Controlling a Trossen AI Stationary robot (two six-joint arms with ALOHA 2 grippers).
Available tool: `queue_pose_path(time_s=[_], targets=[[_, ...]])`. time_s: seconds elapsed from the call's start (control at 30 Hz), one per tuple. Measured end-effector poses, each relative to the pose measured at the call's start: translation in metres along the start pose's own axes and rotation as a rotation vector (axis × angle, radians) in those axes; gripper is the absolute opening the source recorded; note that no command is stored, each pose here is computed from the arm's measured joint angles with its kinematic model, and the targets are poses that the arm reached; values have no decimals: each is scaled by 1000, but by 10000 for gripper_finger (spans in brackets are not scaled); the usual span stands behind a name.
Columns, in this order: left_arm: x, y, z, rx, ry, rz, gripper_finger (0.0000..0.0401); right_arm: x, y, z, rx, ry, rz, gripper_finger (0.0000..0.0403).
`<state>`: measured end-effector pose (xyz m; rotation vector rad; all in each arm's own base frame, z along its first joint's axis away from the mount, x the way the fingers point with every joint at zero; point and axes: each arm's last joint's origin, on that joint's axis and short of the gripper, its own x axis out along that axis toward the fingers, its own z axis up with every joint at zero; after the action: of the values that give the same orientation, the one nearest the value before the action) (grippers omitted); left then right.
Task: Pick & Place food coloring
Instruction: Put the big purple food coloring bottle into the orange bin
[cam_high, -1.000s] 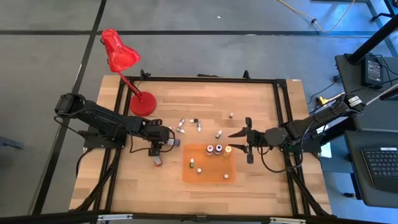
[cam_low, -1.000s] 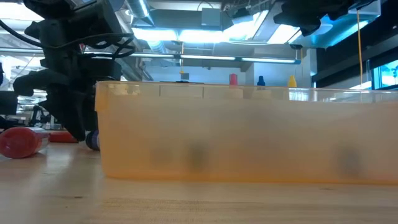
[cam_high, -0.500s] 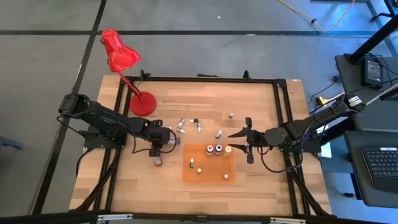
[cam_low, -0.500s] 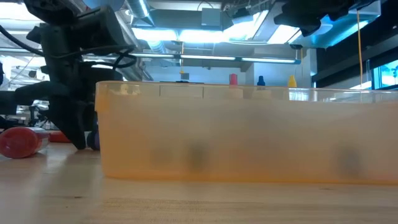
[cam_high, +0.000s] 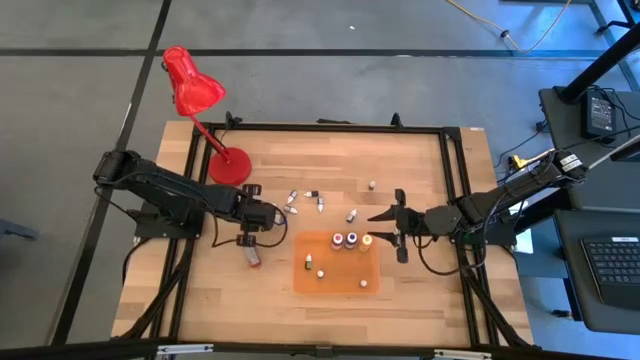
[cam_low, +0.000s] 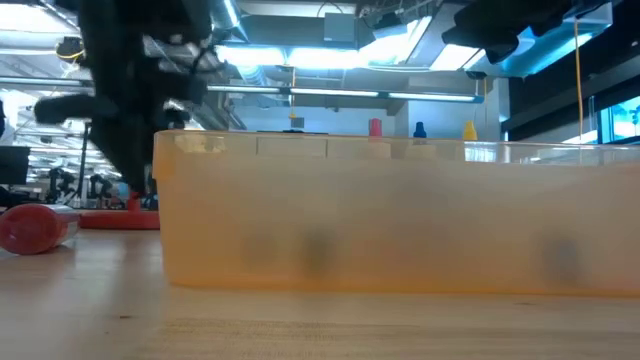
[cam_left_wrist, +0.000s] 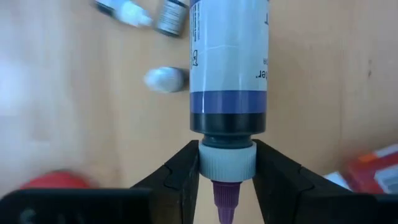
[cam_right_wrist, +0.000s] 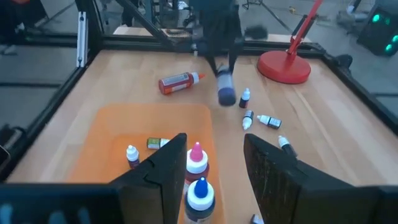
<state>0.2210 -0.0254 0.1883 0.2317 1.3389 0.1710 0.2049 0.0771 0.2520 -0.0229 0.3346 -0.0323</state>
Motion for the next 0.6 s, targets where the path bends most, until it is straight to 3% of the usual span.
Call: queue_pose_path(time_s=[0.13,0.37,0.5,0.6], targets=[[-30,-2,14,49,-24,81,118,0,0,1,84,-9,-2,163],[-72,-16,40,114,-256,254,118,0,0,15,298,-153,-24,163],[-86,-21,57,25,-442,240,118,-2,0,24,343,-244,-20,163],[-91,-25,68,24,-553,171,127,-1,1,27,340,-280,-12,168]])
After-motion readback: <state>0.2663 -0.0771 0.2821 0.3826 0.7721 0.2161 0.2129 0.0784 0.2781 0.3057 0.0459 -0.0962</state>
